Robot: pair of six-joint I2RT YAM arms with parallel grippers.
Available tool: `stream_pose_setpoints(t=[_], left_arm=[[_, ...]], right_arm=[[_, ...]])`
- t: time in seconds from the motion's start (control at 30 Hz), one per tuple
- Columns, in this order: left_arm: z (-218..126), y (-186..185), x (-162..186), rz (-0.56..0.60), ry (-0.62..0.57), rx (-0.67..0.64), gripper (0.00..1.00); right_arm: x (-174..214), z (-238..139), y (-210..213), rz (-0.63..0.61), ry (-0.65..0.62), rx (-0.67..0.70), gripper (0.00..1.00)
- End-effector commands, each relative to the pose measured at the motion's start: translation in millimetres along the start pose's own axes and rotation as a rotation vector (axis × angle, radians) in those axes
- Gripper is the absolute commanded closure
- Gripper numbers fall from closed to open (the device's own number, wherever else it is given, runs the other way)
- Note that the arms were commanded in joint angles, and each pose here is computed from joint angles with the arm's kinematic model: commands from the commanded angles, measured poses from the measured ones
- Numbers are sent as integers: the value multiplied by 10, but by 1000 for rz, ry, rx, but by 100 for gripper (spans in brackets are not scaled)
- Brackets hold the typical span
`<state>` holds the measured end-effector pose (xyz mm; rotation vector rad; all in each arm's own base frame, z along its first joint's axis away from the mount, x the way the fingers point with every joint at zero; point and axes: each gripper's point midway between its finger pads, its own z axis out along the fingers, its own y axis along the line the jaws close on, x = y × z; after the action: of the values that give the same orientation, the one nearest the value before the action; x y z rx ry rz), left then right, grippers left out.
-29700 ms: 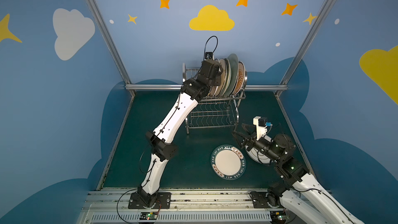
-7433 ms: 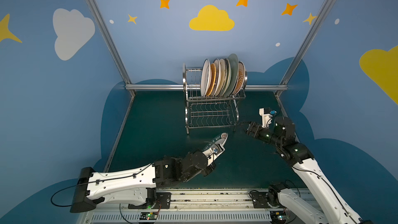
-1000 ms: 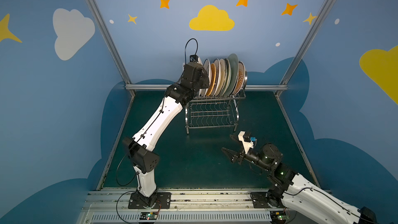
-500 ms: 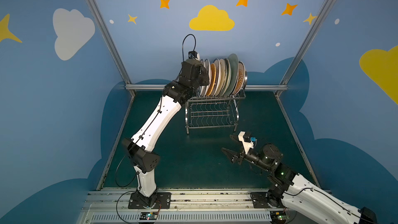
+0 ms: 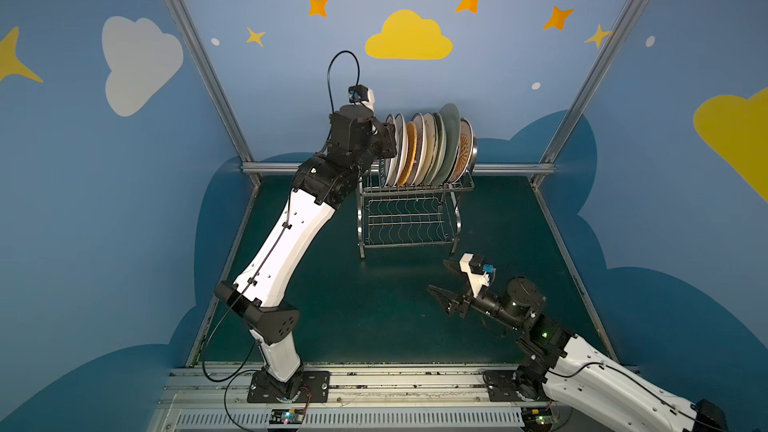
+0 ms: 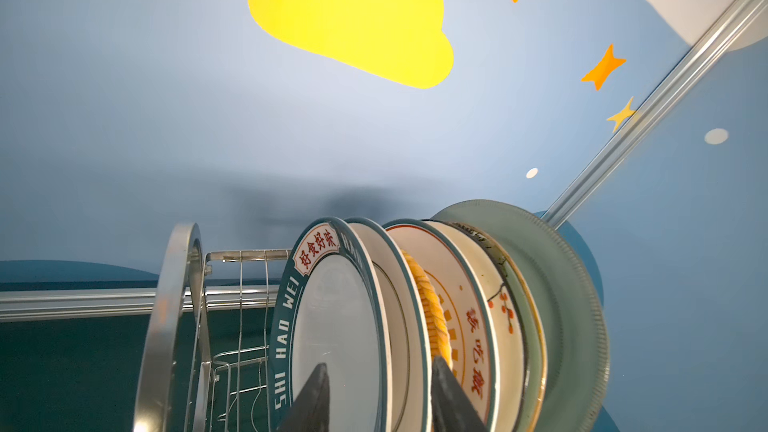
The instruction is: Load the plates into the dish rack
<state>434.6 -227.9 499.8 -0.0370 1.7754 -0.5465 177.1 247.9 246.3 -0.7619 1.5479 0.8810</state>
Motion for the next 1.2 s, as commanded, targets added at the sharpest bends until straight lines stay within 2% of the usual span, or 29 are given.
stream_pose_setpoints(t=[0.0, 0.13, 0.27, 0.47, 0.6, 0.73, 0.8, 0.87, 0.93, 1.0, 1.07, 1.17], left_arm=[[-364, -81, -238, -42, -50, 63, 60], [-720, -97, -267, -97, -87, 128, 59], [-1100, 0, -114, -164, -116, 179, 58], [-1556, 371, 619, -239, -56, 191, 57], [-1741, 698, 1176, -280, 1, 139, 55], [-1658, 1088, 1770, -297, 76, 6, 51], [-1586, 1286, 1996, -269, 98, -76, 41], [-1531, 1563, 2137, -235, 74, -199, 32], [-1501, 1844, 2212, -196, 37, -331, 21], [-1504, 2111, 2235, -169, -1, -464, 11], [-1499, 2314, 2212, -132, -37, -557, 1], [-1572, 2610, 2139, -73, -112, -715, 0]], right_arm=[[-208, -30, 44, -8, -48, -10, 12], [-216, -33, 50, -9, -50, -12, 12], [-226, -48, 37, -13, -53, -3, 12], [-257, -104, -18, -15, -57, 38, 12], [-346, -193, -77, -38, -87, 85, 12], [-442, -335, -416, 7, -104, 294, 12], [-424, -377, -586, 32, -39, 391, 12], [-442, -366, -681, 38, 40, 433, 12], [-455, -360, -807, 72, 75, 474, 12], [-465, -369, -934, 101, 68, 499, 12], [-540, -459, -1160, 139, 51, 584, 12], [-491, -660, -1541, 169, 36, 748, 12]])
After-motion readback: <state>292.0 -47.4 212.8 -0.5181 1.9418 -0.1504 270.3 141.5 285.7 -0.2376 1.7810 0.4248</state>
